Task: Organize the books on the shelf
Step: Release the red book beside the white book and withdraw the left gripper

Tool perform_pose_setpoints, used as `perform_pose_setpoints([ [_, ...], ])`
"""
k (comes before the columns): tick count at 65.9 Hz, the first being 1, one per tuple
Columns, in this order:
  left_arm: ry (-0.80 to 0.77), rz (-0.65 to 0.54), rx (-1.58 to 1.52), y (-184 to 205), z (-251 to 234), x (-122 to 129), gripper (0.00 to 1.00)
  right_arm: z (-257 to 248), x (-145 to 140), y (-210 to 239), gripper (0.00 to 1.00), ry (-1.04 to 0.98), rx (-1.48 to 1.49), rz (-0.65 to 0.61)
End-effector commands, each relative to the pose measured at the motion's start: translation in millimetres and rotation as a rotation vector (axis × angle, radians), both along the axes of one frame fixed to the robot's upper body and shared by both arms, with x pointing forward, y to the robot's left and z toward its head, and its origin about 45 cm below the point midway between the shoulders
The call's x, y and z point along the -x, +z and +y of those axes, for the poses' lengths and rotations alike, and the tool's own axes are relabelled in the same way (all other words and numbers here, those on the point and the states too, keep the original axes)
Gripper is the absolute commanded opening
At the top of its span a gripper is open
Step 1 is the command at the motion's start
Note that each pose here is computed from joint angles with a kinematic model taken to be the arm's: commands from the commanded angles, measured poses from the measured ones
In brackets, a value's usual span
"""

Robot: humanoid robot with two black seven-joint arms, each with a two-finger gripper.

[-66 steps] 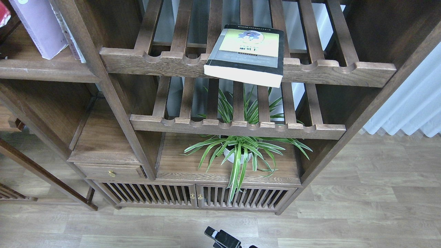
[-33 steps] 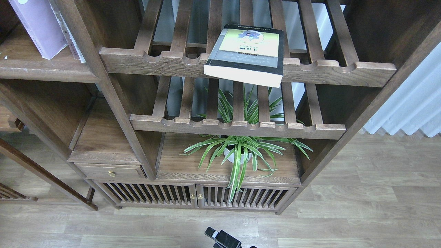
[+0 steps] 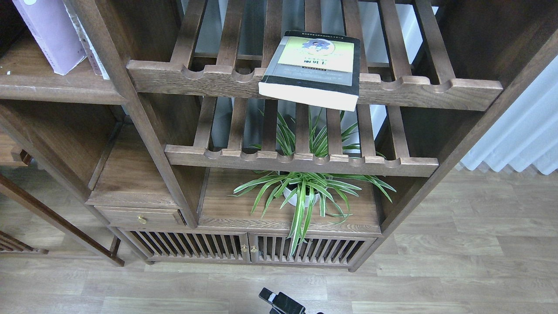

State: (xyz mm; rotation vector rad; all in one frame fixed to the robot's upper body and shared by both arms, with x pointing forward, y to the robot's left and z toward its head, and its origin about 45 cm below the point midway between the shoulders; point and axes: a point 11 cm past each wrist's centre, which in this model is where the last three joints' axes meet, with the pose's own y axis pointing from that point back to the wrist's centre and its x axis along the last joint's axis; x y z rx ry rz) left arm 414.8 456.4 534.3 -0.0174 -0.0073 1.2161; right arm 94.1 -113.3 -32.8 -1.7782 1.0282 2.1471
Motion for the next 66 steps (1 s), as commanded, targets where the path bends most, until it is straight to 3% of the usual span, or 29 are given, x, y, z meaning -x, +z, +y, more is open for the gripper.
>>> perform_pose_setpoints([
  [1, -0.024, 0.028, 0.000, -7.7, -12.0, -9.4, 0.12, 0.1, 1.7, -0.2, 0.99, -0.001, -0.001, 0.003],
  [47, -0.053, 0.064, 0.036, -18.2, -50.5, -55.1, 0.12, 0.5, 4.6, -0.3, 0.99, -0.003, -0.004, 0.009],
  [58, -0.094, 0.042, 0.119, -22.9, -64.5, -61.3, 0.30, 0.4, 3.9, 0.0, 0.99, -0.006, -0.004, 0.007],
  [66, -0.095, 0.060, 0.225, -36.0, -55.4, -60.8, 0.31, 0.5, 3.4, 0.4, 0.99, -0.010, -0.005, 0.006],
])
